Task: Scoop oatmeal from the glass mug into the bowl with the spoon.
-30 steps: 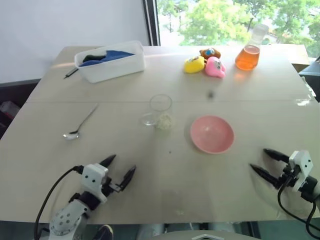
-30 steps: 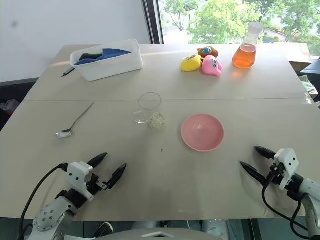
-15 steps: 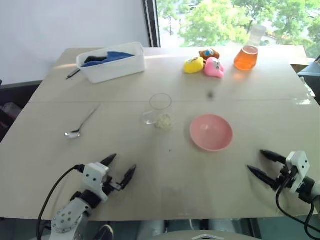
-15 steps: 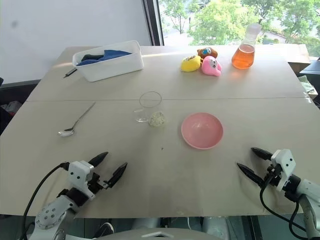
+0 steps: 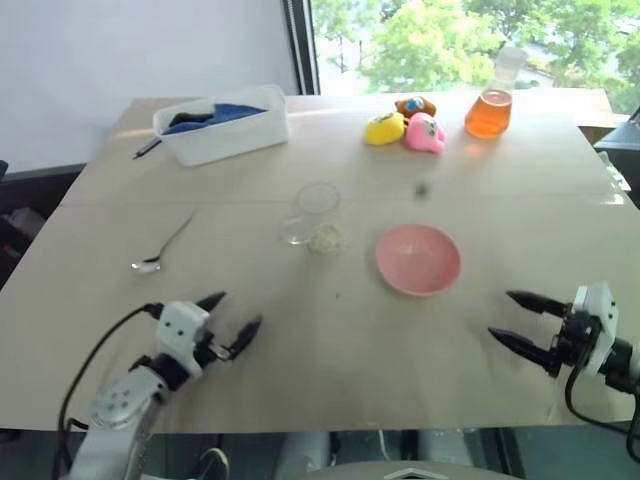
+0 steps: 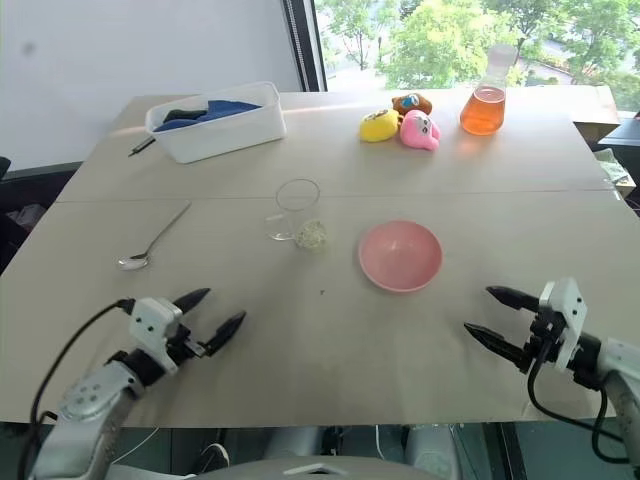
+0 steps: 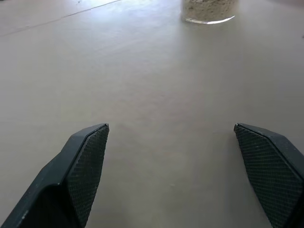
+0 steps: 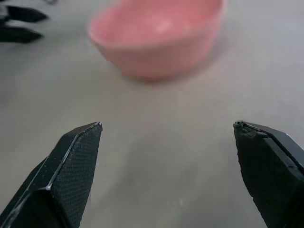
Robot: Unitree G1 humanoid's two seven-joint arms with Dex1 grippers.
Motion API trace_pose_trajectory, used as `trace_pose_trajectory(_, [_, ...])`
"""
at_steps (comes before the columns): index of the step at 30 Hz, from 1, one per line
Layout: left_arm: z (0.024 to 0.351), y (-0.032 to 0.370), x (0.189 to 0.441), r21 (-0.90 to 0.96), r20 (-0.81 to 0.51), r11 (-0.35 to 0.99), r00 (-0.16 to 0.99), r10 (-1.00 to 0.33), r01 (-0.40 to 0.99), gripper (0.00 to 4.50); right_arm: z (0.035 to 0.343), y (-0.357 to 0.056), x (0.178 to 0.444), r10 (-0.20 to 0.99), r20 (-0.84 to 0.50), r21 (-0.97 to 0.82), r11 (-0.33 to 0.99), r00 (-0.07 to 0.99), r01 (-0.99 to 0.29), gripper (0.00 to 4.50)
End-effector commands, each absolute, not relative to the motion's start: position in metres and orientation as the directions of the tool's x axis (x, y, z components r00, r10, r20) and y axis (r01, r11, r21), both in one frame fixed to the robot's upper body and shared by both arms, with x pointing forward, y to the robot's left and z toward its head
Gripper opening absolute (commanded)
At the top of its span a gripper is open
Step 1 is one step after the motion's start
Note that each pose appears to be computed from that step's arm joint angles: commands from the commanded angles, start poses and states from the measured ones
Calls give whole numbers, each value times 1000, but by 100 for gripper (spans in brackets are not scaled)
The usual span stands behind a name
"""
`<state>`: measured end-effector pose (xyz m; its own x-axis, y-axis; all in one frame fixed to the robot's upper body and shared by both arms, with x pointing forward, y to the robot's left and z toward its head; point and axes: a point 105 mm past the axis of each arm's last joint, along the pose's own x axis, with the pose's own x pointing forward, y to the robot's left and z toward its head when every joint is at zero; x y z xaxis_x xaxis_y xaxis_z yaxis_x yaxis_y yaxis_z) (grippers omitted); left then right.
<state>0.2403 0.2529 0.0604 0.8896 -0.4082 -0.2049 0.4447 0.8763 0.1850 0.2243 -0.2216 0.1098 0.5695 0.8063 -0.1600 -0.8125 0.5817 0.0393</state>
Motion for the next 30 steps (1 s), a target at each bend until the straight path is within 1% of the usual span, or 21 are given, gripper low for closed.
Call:
trace_pose_trajectory(1, [78, 287, 255, 179, -221, 900, 908, -357, 397, 442, 167, -173, 210, 924, -76, 18, 376, 374, -926, 450])
trace_pose_trajectory(4, [93, 300, 267, 183, -229, 897, 905, -359, 402, 442, 188, -146, 206, 954, -51, 8, 297, 296, -955, 450])
trace_pose_trajectory(5, [97, 304, 271, 181, -225, 897, 905, -360, 402, 442, 193, -139, 206, 957, -42, -3, 286, 286, -958, 450])
trace_pose_trajectory(9, [111, 336, 289, 194, -261, 922, 924, -281, 335, 442, 208, -117, 207, 970, -2, -53, 244, 244, -968, 450])
trace_pose_trajectory(12, [113, 351, 296, 201, -311, 923, 915, -257, 328, 442, 212, -109, 207, 975, 1, -90, 224, 224, -970, 450])
trace_pose_trajectory(16, [117, 363, 308, 233, -332, 920, 915, -230, 315, 442, 206, -110, 209, 973, -16, -108, 227, 230, -968, 450])
trace_pose_trajectory(20, [124, 365, 323, 263, -326, 913, 919, -221, 313, 442, 203, -111, 213, 969, -14, -119, 242, 245, -963, 450])
trace_pose_trajectory(23, [137, 357, 333, 273, -286, 897, 920, -269, 347, 442, 204, -113, 215, 966, -3, -125, 258, 260, -958, 450])
trace_pose_trajectory(26, [148, 351, 337, 282, -254, 883, 917, -307, 374, 442, 203, -115, 218, 960, 0, -131, 278, 281, -952, 450])
trace_pose_trajectory(30, [161, 365, 345, 319, -251, 893, 937, -244, 318, 442, 202, -115, 219, 956, 9, -135, 291, 292, -947, 450])
